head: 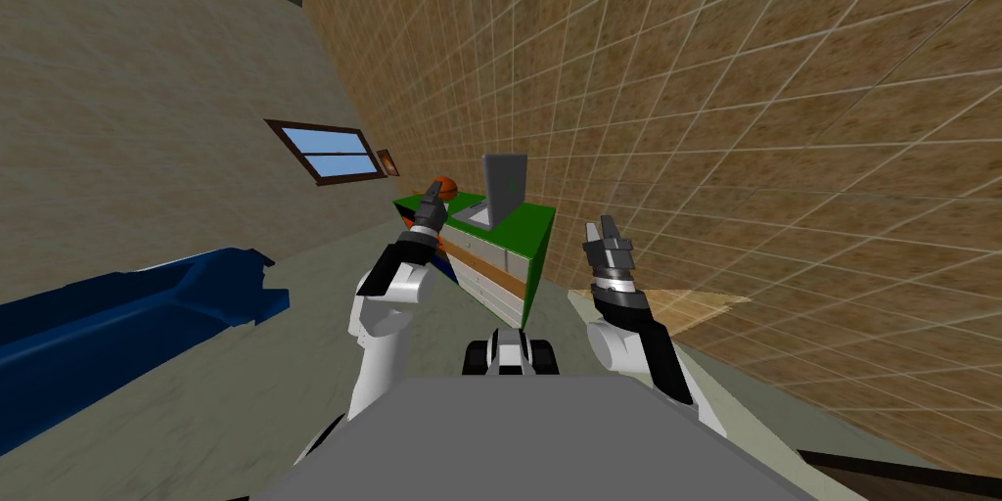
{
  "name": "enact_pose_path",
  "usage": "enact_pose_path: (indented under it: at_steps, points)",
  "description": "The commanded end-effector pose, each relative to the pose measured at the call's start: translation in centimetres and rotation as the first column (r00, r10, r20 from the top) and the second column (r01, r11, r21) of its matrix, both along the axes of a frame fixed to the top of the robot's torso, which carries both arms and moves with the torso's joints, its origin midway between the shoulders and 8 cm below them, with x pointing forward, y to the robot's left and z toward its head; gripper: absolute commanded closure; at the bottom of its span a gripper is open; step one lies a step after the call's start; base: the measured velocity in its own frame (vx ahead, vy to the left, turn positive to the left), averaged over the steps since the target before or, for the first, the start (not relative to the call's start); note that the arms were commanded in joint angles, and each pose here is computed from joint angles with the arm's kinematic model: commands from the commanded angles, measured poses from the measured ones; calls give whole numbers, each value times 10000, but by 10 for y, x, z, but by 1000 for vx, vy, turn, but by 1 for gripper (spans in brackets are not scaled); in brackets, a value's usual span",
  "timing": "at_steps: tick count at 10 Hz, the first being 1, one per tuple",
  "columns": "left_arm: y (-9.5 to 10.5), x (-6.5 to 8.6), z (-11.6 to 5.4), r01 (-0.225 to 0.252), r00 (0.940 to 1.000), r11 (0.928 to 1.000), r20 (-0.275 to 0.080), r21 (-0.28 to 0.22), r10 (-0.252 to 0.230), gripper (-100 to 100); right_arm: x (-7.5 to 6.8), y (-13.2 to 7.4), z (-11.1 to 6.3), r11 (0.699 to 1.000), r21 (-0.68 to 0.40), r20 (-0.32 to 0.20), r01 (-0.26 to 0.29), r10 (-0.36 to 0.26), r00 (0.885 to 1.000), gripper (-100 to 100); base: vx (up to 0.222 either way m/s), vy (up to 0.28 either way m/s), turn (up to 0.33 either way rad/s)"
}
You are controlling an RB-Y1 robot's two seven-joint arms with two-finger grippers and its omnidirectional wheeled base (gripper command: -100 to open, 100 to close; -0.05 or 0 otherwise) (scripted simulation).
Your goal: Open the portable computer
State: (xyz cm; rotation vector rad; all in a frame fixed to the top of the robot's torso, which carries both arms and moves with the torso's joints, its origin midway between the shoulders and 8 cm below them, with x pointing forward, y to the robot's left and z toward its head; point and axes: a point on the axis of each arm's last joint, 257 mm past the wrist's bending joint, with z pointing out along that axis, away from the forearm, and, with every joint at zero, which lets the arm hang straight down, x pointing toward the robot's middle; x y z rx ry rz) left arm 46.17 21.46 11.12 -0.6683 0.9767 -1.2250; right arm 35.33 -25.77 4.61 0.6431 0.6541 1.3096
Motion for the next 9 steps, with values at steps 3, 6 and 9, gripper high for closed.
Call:
enact_pose_path:
  at_steps: [3,6,9]
  points:
    - [-6,8,4,28,9986,9998,-531,182,-18,-100,0,0,0,10000,0,0,0,0,10000,0,5,54,-27]
    - [-13,12,12,92,9972,9994,-749,334,-67,-100,0,0,0,10000,0,0,0,0,10000,0,16,50,-30]
    - [-20,16,19,167,9954,9987,-954,487,-120,-100,0,0,0,10000,0,0,0,0,10000,0,8,43,-33]
